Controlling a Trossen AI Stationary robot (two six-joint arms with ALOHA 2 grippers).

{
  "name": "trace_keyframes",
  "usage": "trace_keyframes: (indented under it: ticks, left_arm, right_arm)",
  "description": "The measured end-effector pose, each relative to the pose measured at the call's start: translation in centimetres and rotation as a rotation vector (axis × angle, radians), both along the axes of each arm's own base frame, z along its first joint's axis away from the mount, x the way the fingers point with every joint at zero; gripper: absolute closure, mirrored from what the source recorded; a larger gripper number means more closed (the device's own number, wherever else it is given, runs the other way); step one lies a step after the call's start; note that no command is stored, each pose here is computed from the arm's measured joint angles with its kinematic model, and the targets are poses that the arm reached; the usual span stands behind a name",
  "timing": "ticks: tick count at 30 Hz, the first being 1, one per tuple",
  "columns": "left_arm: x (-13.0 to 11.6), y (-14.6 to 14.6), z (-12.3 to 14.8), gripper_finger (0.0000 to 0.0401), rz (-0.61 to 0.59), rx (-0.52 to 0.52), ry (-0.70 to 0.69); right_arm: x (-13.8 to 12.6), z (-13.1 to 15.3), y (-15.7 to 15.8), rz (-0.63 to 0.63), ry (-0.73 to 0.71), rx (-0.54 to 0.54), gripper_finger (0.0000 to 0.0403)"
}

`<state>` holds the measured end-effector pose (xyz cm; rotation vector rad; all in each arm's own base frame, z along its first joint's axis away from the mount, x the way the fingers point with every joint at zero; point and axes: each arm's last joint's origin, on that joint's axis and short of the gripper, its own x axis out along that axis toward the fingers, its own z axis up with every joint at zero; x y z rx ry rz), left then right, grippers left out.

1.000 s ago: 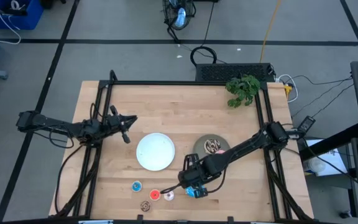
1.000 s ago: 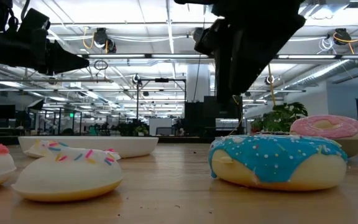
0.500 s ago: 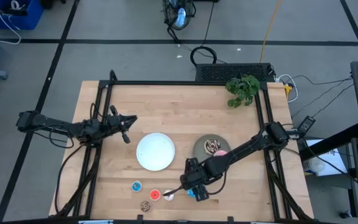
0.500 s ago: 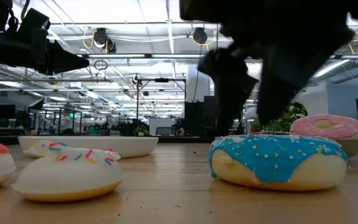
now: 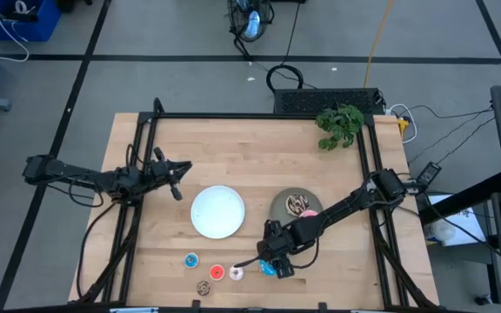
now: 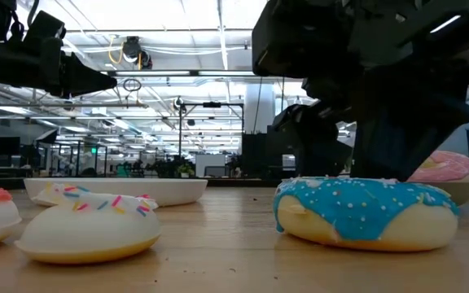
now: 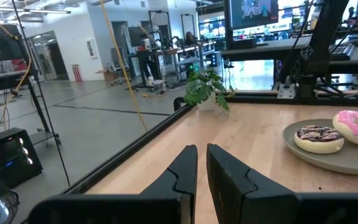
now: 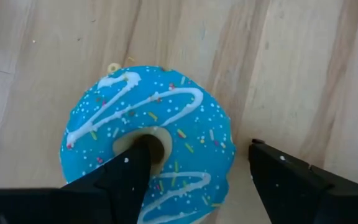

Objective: Pick & Place donuts
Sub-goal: Put the large blue donut on the gray plate

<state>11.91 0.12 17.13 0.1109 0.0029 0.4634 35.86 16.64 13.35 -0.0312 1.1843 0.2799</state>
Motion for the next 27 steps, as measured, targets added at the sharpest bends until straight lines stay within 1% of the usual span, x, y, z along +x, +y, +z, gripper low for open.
trace_keyframes:
  ticks: [6,9,12,17,20,22,24,27]
  left_arm:
    - [0.0,0.0,0.0,0.0359,0.000,0.003,0.001]
    - [0.0,0.0,0.0,0.0359,0.000,0.003,0.001]
    - [0.0,0.0,0.0,0.0359,0.000,0.003,0.001]
    - [0.0,0.0,0.0,0.0359,0.000,0.003,0.001]
    - [0.0,0.0,0.0,0.0359,0.001,0.004,0.001]
    - [0.0,0.0,0.0,0.0359,0.000,0.004,0.000]
    - [0.0,0.0,0.0,0.0359,0.000,0.004,-0.003]
    - [0.0,0.0,0.0,0.0359,0.000,0.004,-0.002]
  right_arm:
    - [-0.1,-0.1,0.0,0.009,0.005,-0.004,0.0148]
    - [-0.1,-0.2,0.0,0.025,0.010,0.002,0.0162]
    - [-0.1,-0.2,0.0,0.037,0.013,0.012,0.0200]
    - [-0.1,0.8,-0.1,0.048,0.008,0.051,0.0295]
    - [-0.2,2.5,-0.1,0.062,0.010,0.086,0.0354]
    - [-0.1,4.4,-0.1,0.062,-0.027,0.101,0.0385]
    - [-0.2,6.4,-0.3,0.060,-0.059,0.108,0.0390]
    - [-0.6,9.0,-0.4,0.056,-0.090,0.109,0.0380]
